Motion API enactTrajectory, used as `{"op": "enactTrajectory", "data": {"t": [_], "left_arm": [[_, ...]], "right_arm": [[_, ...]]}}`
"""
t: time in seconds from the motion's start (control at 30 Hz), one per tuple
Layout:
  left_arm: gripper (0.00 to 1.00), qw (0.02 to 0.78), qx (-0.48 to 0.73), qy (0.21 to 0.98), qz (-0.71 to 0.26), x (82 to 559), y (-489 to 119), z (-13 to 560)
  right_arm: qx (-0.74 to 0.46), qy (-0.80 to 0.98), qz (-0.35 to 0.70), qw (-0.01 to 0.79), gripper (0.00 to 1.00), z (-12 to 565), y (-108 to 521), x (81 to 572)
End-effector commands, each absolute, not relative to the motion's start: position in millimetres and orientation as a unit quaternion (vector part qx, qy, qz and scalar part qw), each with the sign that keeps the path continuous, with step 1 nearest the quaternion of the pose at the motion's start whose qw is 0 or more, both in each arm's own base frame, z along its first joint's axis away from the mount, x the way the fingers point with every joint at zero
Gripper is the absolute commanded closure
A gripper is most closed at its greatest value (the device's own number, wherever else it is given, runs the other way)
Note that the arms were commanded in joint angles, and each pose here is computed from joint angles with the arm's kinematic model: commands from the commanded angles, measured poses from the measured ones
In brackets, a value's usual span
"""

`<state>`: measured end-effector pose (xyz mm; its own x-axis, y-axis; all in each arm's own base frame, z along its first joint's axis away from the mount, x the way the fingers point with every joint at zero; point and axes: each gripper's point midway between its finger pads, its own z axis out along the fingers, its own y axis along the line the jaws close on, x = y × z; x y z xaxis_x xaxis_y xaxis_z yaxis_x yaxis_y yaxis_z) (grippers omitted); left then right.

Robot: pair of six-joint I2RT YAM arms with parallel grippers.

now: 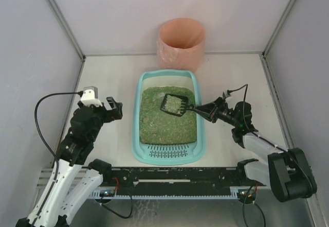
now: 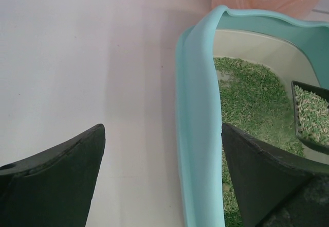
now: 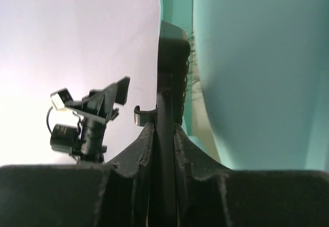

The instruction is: Clean the litter box

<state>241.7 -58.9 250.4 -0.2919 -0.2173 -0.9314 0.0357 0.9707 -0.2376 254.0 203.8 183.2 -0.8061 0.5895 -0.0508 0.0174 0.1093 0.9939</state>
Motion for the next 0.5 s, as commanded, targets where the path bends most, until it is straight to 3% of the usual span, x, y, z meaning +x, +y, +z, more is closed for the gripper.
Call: {"op": "enactTrajectory", "data": {"t": [0.0,0.1,0.27,0.37,0.47], "left_arm": [[0.03,0.597,-0.057,0.795,-0.091,248,-53,249],[0.04,0.593,-0.056,0.799,-0.088,249,-53,246],[0.04,0.588,-0.057,0.802,-0.085,250,-52,242],[0.04,0.589,-0.056,0.802,-0.084,251,-53,243],[0.04,0.585,-0.053,0.804,-0.087,250,-54,240]], "right_arm": [[0.12,0.685,0.68,0.233,1.0,226,221,248],[0.215,0.678,0.659,0.245,1.0,202,194,261],[0.101,0.696,0.674,0.227,1.0,225,227,242],[0.207,0.694,0.643,0.251,1.0,201,196,258],[0.155,0.703,0.644,0.259,1.0,215,210,248]]}}
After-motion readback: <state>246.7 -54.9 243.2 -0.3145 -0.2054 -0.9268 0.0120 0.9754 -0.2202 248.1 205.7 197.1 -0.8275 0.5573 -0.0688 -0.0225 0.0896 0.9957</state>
